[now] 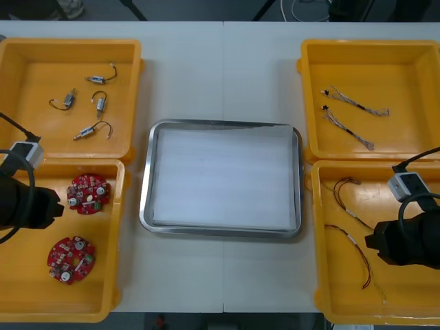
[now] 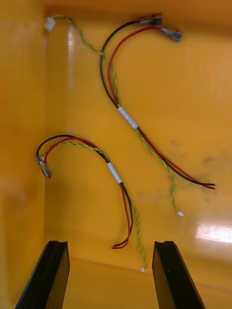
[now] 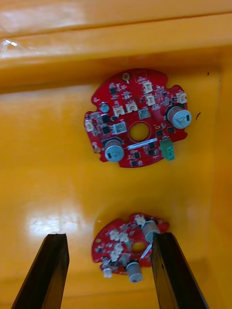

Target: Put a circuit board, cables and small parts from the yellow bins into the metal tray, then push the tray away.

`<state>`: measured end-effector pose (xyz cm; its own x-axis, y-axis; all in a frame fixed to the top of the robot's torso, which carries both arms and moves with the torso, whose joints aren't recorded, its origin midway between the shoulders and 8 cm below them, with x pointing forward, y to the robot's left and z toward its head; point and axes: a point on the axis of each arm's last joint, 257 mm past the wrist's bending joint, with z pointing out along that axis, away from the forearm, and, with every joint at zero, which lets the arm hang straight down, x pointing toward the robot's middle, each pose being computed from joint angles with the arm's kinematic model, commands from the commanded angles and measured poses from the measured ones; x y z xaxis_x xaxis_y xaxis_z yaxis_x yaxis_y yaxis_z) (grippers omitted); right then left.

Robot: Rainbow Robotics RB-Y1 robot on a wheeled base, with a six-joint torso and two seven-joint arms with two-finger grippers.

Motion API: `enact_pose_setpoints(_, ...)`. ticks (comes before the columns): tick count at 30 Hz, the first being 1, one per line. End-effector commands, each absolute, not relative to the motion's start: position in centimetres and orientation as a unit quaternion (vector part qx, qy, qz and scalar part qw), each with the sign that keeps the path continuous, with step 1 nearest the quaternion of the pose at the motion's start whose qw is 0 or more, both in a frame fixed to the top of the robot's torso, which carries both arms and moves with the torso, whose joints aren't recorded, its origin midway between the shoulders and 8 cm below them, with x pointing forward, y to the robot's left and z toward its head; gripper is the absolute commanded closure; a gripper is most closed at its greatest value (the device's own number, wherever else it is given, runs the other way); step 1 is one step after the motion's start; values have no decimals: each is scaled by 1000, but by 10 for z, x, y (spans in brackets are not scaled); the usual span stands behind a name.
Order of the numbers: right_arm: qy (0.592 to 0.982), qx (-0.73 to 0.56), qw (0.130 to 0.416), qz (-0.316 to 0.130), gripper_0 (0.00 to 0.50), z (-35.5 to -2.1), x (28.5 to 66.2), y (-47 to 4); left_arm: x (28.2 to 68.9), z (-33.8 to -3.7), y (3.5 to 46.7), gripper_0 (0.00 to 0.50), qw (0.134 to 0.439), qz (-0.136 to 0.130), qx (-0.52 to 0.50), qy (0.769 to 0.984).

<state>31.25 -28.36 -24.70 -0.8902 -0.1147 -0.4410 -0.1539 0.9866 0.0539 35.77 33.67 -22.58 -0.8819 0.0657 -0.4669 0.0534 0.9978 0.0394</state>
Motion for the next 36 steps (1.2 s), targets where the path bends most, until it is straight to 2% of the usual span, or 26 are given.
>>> enact_pose_setpoints(1,966,-106,232,36,0,-256,305,-271,347,-247,312,0,238,-13,-17,971)
enact_pose_setpoints(8,958,-132,253,32,0,-268,311,-261,336,-274,297,0,233,-21,-11,972)
enact_pose_setpoints(13,955,-147,255,21,0,-281,316,-266,332,-285,293,0,232,-15,-7,972)
enact_pose_setpoints(18,947,-175,266,-38,0,-292,325,-276,326,-294,291,0,227,-9,-8,974)
enact_pose_setpoints(27,953,-171,249,-35,0,-319,325,-281,321,-305,289,0,222,-1,-11,975)
enact_pose_setpoints(36,952,-178,246,-36,0,-338,329,-287,328,-314,288,0,229,-10,-15,973)
